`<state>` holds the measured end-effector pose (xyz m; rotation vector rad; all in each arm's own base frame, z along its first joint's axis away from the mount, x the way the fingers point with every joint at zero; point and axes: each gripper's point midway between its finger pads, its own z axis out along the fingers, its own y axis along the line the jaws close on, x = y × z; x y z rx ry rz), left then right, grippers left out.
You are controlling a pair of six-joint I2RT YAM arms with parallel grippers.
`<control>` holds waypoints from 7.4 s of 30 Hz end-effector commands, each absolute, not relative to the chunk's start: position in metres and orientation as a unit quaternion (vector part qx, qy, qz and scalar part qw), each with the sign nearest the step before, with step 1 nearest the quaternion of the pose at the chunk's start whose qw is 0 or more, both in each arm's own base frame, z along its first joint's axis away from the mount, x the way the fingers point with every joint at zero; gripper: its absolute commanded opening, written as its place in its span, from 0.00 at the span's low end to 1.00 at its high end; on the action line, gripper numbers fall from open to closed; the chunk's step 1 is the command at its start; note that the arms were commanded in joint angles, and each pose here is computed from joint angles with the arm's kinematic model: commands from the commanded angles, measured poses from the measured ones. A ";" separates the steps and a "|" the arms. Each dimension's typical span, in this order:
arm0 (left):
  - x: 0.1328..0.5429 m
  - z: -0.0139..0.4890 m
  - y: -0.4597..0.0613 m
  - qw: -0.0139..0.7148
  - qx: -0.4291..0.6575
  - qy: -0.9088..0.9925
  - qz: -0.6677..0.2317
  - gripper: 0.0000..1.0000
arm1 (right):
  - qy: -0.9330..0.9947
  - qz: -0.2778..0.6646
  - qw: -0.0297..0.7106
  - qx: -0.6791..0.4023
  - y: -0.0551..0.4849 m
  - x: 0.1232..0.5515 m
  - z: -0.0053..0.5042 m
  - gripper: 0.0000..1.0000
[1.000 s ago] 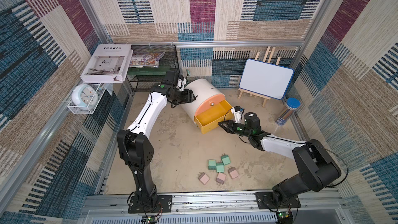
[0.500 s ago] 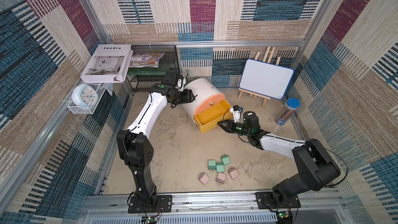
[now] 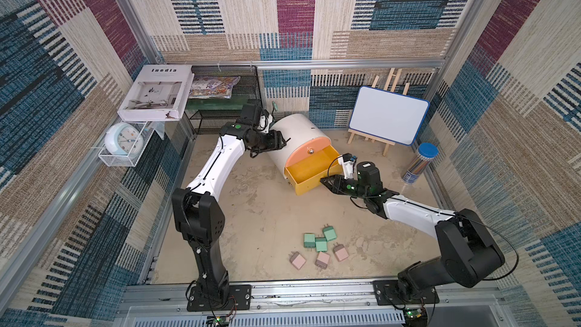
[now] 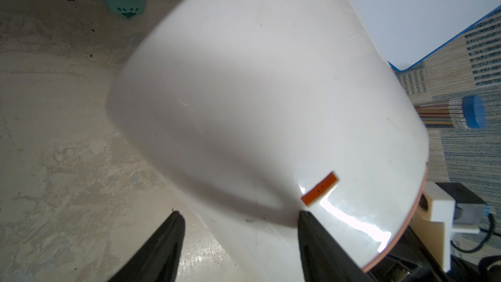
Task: Place the plugs into the drawer by color
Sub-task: Open the drawer in the storage box, then pick up the plug from the center of the board, then place the plug in the drawer, then pick up the plug from the center of the board.
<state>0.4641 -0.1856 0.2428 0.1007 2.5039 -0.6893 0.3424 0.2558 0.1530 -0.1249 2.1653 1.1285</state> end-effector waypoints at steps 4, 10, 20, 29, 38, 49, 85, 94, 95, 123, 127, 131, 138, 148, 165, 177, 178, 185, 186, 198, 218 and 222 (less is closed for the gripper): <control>0.462 0.239 -0.183 0.263 0.037 0.932 -0.248 0.70 | 0.833 0.426 0.348 -0.056 0.255 0.344 0.146 0.26; 0.459 0.244 -0.182 0.268 0.039 0.930 -0.248 0.70 | 0.835 0.418 0.352 -0.067 0.255 0.345 0.153 0.40; 0.455 0.254 -0.183 0.276 0.041 0.926 -0.254 0.70 | 0.878 0.323 0.337 -0.102 0.230 0.308 0.153 0.58; 0.451 0.255 -0.185 0.275 0.038 0.924 -0.263 0.70 | 0.940 0.163 0.270 -0.128 0.213 0.222 0.099 0.60; 0.446 0.259 -0.184 0.279 0.039 0.922 -0.265 0.70 | 0.951 0.117 0.233 -0.165 0.232 0.189 0.071 0.64; 0.444 0.259 -0.186 0.278 0.042 0.922 -0.265 0.70 | 0.958 0.078 0.215 -0.172 0.228 0.184 0.045 0.62; 0.445 0.254 -0.190 0.275 0.044 0.923 -0.265 0.70 | 0.936 0.035 0.305 -0.174 0.219 0.221 0.111 0.37; 0.444 0.255 -0.192 0.273 0.046 0.922 -0.269 0.70 | 0.891 0.024 0.401 -0.211 0.201 0.266 0.224 0.36; 0.444 0.254 -0.192 0.273 0.045 0.922 -0.270 0.70 | 0.886 0.021 0.410 -0.218 0.202 0.276 0.235 0.36; 0.442 0.252 -0.195 0.269 0.048 0.923 -0.271 0.70 | 0.896 -0.037 0.376 -0.233 0.218 0.426 0.199 0.36; 0.443 0.250 -0.195 0.268 0.047 0.924 -0.270 0.70 | 0.898 -0.039 0.370 -0.234 0.221 0.432 0.191 0.37; 0.443 0.250 -0.195 0.269 0.048 0.924 -0.268 0.70 | 0.898 -0.044 0.368 -0.236 0.222 0.435 0.187 0.40; 0.443 0.248 -0.194 0.268 0.048 0.925 -0.265 0.70 | 0.898 -0.055 0.366 -0.238 0.220 0.438 0.183 0.49; 0.444 0.248 -0.193 0.269 0.048 0.925 -0.263 0.70 | 0.892 -0.032 0.384 -0.235 0.224 0.434 0.213 0.62; 0.444 0.248 -0.192 0.271 0.047 0.925 -0.260 0.70 | 0.891 0.148 0.349 -0.250 0.268 0.264 0.192 0.62; 0.441 0.252 -0.193 0.274 0.050 0.924 -0.262 0.70 | 0.927 0.162 0.221 -0.256 0.280 0.178 0.090 0.65; 0.441 0.252 -0.193 0.274 0.051 0.924 -0.262 0.70 | 0.929 0.161 0.211 -0.257 0.280 0.172 0.084 0.66; 0.440 0.253 -0.194 0.274 0.051 0.923 -0.264 0.70 | 0.938 0.155 0.167 -0.262 0.281 0.147 0.059 0.67; 0.440 0.253 -0.194 0.273 0.051 0.923 -0.265 0.70 | 0.939 0.153 0.164 -0.262 0.280 0.146 0.057 0.68; 0.440 0.253 -0.194 0.274 0.053 0.923 -0.263 0.70 | 0.947 0.104 0.144 -0.267 0.273 0.146 0.034 0.61; 0.440 0.253 -0.195 0.275 0.053 0.923 -0.263 0.70 | 0.948 0.037 0.173 -0.265 0.270 0.172 0.035 0.42; 0.440 0.253 -0.195 0.274 0.053 0.923 -0.264 0.70 | 0.949 0.032 0.190 -0.250 0.262 0.178 0.045 0.41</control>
